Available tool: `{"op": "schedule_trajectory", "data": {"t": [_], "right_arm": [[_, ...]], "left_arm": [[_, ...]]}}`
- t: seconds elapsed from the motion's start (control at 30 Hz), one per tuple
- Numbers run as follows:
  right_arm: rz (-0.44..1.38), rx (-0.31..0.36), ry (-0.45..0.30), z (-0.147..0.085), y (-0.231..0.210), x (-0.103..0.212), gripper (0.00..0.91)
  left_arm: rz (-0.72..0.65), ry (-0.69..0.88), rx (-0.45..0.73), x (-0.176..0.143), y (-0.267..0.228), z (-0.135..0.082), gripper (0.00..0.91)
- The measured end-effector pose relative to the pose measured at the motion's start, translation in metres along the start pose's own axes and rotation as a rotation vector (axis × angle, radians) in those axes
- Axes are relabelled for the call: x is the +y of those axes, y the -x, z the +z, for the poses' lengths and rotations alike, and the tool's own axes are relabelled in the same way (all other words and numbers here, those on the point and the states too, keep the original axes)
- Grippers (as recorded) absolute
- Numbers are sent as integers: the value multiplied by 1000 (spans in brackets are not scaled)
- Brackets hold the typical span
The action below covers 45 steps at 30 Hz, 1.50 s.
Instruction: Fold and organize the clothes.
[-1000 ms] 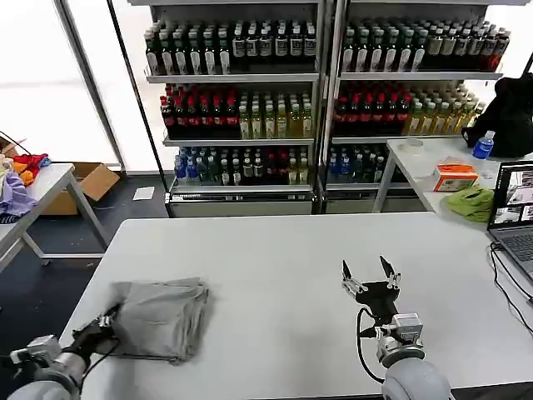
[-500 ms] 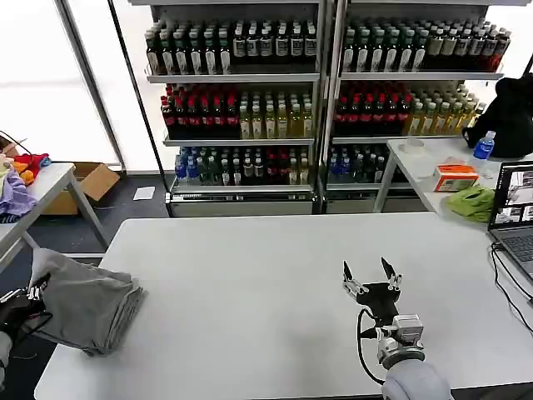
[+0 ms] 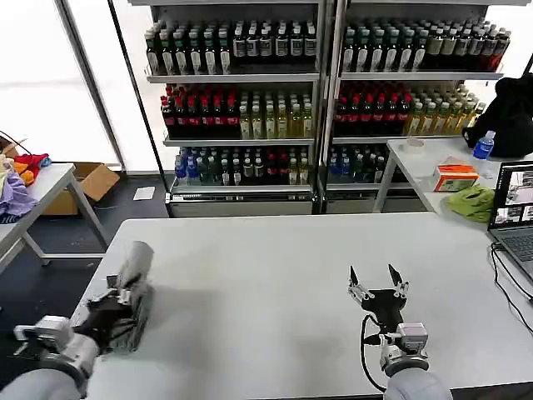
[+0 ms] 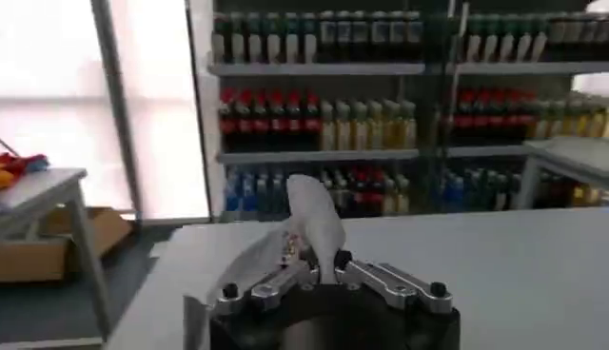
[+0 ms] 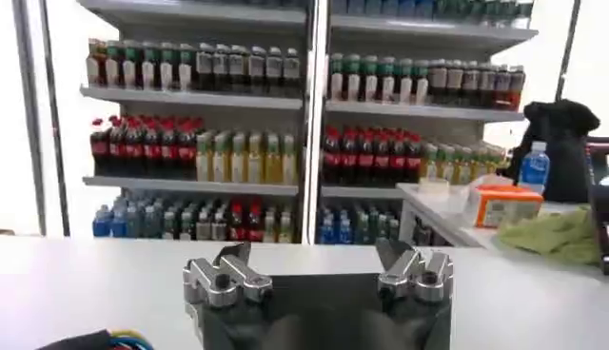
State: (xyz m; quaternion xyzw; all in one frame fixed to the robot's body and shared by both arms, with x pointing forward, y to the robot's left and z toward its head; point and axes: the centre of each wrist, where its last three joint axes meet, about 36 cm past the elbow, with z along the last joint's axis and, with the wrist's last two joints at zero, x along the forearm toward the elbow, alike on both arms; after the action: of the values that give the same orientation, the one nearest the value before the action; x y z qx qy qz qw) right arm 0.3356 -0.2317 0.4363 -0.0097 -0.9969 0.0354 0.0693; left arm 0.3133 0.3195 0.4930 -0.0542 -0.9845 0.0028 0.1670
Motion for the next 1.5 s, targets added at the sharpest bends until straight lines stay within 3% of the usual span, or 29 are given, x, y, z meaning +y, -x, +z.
{"op": "schedule_trajectory", "data": {"t": [0.27, 0.3, 0.33, 0.43, 0.6, 0.83, 1.0, 1.5], "right_arm": [[25, 21, 0, 7, -9, 3, 907], [26, 24, -1, 8, -11, 3, 907], [28, 27, -3, 8, -12, 4, 907], [33, 31, -11, 9, -14, 4, 907], [41, 36, -18, 10, -14, 4, 907], [22, 64, -14, 12, -12, 11, 907], [-11, 98, 34, 4, -6, 15, 907], [-265, 313, 221, -13, 33, 57, 907]], "left_arm": [[152, -80, 38, -81, 28, 21, 10], [169, -88, 41, -90, 32, 23, 222], [188, -98, 45, -99, 37, 25, 282], [223, -111, 56, -121, 51, 31, 907], [261, -117, 68, -142, 71, 36, 907], [339, -181, 19, -161, 81, 27, 907], [341, -204, 0, -160, 83, 21, 907], [201, -116, 32, -72, 70, 12, 907]]}}
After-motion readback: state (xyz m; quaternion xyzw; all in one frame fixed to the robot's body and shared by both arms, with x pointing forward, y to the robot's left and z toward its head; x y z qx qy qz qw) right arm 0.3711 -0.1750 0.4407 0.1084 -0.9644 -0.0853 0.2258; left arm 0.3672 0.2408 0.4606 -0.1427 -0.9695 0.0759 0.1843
